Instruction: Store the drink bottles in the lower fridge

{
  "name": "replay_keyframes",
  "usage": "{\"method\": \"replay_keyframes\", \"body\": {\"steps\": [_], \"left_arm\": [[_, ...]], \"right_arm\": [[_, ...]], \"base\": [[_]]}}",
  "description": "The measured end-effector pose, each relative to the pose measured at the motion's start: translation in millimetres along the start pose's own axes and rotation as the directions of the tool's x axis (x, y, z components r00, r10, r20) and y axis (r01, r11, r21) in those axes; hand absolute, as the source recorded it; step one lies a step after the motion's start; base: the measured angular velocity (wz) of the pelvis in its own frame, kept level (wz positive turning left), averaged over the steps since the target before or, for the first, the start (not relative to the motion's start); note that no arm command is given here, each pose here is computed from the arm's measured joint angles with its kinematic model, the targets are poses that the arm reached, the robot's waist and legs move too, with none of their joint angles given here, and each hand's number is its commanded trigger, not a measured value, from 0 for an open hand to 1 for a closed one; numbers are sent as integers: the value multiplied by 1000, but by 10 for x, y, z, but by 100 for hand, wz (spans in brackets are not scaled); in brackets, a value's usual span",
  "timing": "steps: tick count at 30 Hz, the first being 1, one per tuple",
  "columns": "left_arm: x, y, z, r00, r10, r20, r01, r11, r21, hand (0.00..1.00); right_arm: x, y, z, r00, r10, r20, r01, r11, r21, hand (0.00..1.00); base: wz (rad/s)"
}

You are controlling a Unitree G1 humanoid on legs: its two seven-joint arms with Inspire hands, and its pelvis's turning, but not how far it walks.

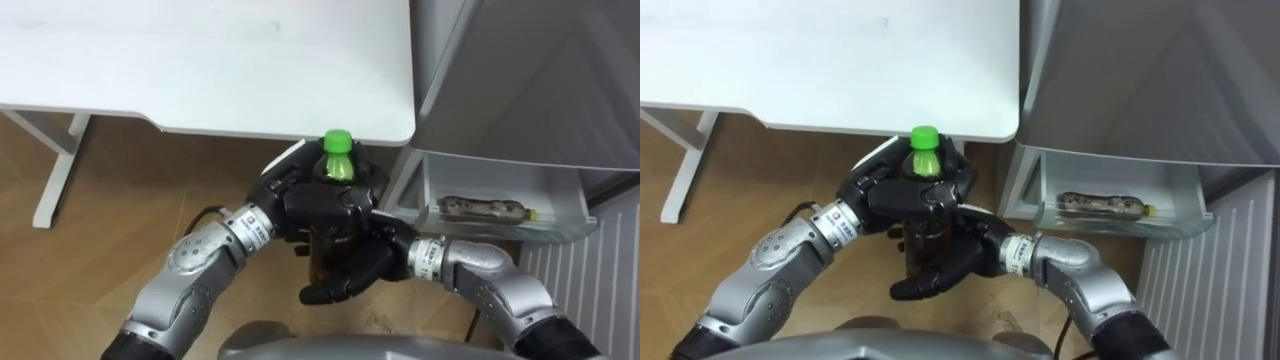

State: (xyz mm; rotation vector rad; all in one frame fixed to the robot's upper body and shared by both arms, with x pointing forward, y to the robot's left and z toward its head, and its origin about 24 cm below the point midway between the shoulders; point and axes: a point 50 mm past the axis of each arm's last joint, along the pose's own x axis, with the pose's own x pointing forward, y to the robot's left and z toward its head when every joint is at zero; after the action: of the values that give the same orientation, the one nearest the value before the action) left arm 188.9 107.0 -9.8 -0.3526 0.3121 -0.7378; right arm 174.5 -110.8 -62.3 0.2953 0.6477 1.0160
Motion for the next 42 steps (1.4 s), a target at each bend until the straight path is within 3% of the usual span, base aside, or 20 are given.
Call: {"method": "replay_keyframes", "body": {"steps": [5,6,8,24,25,26,27,42], "left_arm": [[-1,1,-7,1000,0,-6,0,1000,8,100],[0,0,-7,1000,-2,-8,2,1000,16,100],[4,-6,-15,1000,-4,-18,4,999,36,100],[20,-26,-34,1000,5,-28,-4,999,43,100],[21,-25,-32,1000,8,-25,-7,999,38,67],[22,-23,-29,1000,12,-21,-11,999,33,21],[25,-25,-27,1000,12,-19,-12,999,32,0],[7,15,63,997,72,25,-73,995,70,0]], "right_arm": [[6,7,7,1000,1,21,-2,1000,25,0],[6,6,7,1000,0,22,0,1000,26,62],[10,7,7,1000,-7,27,6,999,33,100],[-36,10,-19,999,-7,43,6,999,43,100],[-37,9,-16,999,-9,46,8,999,40,100],[-37,8,-11,999,-11,51,9,999,36,100],[-36,8,-9,999,-12,52,10,999,34,100],[-29,5,16,997,-16,72,13,999,42,100]], "base": [[0],[0],[0],[0],[0],[0],[0],[0]]}}
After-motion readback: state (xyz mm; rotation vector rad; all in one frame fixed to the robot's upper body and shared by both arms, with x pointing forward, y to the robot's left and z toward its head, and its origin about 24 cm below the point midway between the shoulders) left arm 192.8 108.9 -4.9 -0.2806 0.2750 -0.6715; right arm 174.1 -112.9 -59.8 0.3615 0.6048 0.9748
